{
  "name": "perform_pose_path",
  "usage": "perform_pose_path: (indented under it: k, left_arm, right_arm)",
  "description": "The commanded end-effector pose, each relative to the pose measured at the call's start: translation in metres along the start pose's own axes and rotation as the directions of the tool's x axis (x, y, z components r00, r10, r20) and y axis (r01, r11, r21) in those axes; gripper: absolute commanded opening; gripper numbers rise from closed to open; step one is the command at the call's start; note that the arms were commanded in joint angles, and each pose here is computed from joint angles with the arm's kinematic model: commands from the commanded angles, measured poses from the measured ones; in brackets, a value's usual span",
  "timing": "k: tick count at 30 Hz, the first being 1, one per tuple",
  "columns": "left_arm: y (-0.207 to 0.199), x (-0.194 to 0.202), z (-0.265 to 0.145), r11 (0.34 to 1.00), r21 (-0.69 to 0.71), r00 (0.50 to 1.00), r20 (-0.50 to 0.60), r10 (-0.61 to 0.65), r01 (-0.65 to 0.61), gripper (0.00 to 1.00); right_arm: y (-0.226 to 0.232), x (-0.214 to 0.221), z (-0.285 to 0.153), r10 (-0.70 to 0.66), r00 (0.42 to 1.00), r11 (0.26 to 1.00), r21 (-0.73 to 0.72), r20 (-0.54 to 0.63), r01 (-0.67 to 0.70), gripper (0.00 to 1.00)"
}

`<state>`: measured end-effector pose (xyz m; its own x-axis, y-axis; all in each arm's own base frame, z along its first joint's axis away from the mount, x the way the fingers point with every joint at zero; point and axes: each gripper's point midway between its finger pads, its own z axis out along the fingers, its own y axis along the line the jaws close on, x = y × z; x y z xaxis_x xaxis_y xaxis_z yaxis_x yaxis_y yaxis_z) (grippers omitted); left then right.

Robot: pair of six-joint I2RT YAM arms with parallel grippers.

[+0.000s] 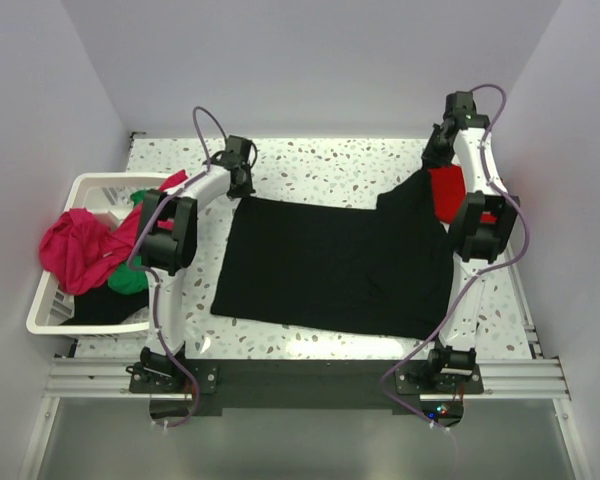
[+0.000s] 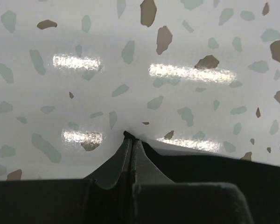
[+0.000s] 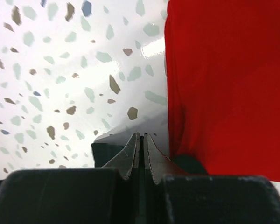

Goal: Fold and stack the t-shirts
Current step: Fold the tshirt

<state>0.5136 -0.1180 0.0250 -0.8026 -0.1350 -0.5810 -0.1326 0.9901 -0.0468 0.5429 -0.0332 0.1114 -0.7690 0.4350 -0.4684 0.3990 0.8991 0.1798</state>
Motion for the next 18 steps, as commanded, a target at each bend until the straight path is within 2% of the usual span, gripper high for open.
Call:
perform_pose_path:
  k: [1,6,10,12,13,18]
  left_arm:
    - [-0.021,-0.059,-0.027,0.994,0.107,0.988,0.152,-0.032,0.015,0.0]
    - [-0.034,-0.093,-0.041,0.985,0.17,0.972,0.227,-0.06,0.021,0.0]
    - [-0.038,-0.101,-0.062,0.975,0.221,0.962,0.264,-0.068,0.008,0.0]
    - [-0.037,-0.089,-0.064,0.972,0.235,0.965,0.256,-0.055,-0.007,0.0]
    - [-0.034,-0.081,-0.068,0.972,0.234,0.967,0.251,-0.044,-0.017,0.0]
    - [-0.025,-0.06,-0.079,0.972,0.229,0.974,0.228,-0.007,-0.047,0.0]
  right_arm:
    - [0.008,-0.036,-0.037,0.049,0.994,0.997,-0.066,0.097,-0.043,0.0]
    - [0.008,-0.057,-0.058,0.089,0.985,0.99,-0.119,0.146,-0.071,0.0]
    - [0.011,-0.056,-0.084,0.078,0.984,0.989,-0.14,0.159,-0.056,0.0]
    - [0.007,-0.043,-0.088,0.065,0.989,0.99,-0.132,0.131,-0.047,0.0]
    - [0.007,-0.042,-0.105,0.06,0.987,0.989,-0.141,0.15,-0.039,0.0]
    - [-0.012,0.008,-0.124,0.016,0.998,0.995,-0.102,0.067,-0.01,0.0]
